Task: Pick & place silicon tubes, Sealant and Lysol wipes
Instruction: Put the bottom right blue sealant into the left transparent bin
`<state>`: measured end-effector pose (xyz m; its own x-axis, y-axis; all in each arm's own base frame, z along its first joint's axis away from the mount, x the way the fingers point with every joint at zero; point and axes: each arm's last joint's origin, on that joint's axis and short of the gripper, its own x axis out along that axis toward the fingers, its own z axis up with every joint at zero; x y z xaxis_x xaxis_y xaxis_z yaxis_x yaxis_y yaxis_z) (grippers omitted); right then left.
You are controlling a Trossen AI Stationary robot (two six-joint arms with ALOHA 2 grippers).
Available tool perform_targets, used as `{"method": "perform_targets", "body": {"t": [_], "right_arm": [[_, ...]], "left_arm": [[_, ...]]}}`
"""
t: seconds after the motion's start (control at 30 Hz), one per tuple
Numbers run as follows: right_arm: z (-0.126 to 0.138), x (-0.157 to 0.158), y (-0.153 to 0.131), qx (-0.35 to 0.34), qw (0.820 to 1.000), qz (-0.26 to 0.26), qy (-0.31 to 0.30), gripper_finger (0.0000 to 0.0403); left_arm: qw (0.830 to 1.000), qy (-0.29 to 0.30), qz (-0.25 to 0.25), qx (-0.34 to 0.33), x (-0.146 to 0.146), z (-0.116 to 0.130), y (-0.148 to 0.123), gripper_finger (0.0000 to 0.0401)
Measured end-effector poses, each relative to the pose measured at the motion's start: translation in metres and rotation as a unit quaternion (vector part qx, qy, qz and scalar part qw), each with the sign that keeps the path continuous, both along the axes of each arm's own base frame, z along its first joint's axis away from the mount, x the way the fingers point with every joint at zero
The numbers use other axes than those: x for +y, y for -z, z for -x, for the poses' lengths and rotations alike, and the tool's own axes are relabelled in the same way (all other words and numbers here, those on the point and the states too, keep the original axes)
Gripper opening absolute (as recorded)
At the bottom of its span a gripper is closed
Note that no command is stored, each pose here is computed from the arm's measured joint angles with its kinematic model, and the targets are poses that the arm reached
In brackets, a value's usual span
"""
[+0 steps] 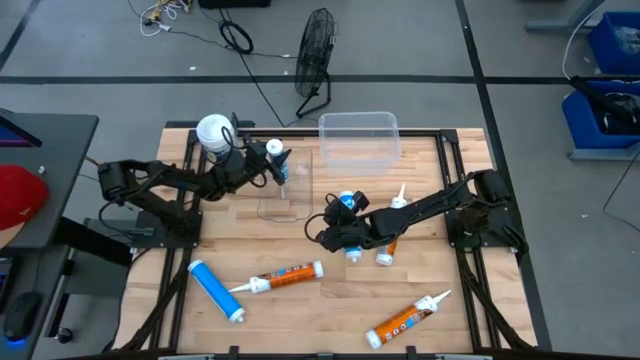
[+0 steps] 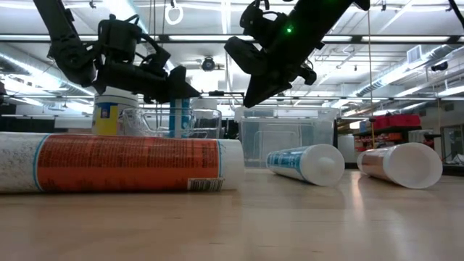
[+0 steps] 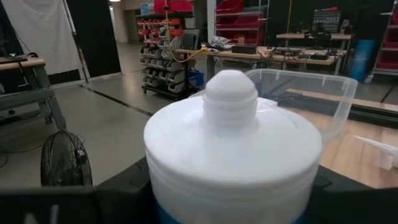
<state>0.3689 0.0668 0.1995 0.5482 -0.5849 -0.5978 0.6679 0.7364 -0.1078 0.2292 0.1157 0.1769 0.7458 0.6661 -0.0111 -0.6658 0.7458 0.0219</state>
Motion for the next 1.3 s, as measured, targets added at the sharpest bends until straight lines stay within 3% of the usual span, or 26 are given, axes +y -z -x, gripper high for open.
{"method": "perform_targets", "body": {"t": [0.7, 1.1, 1.3], "right_arm": [[0.0000, 0.0000, -0.0001, 0.000, 1.000, 0.000, 0.000, 0.0000], [0.0000, -0.0001, -0.0001, 0.000, 1.000, 0.000, 0.000, 0.0000], [0.0000, 0.0001, 0.0001, -0.001, 1.000, -0.006, 0.000, 0.0000]], "left_arm": [[1.000, 0.005, 0.002, 0.008, -0.0020, -0.0002, 0.0015, 0.0246], [1.000, 0.004, 0.007, 0.007, -0.0020, -0.0001, 0.0019, 0.0340], [1.000, 0.003, 0.001, -0.005, -0.0026, 0.0016, -0.0040, 0.0361]]}}
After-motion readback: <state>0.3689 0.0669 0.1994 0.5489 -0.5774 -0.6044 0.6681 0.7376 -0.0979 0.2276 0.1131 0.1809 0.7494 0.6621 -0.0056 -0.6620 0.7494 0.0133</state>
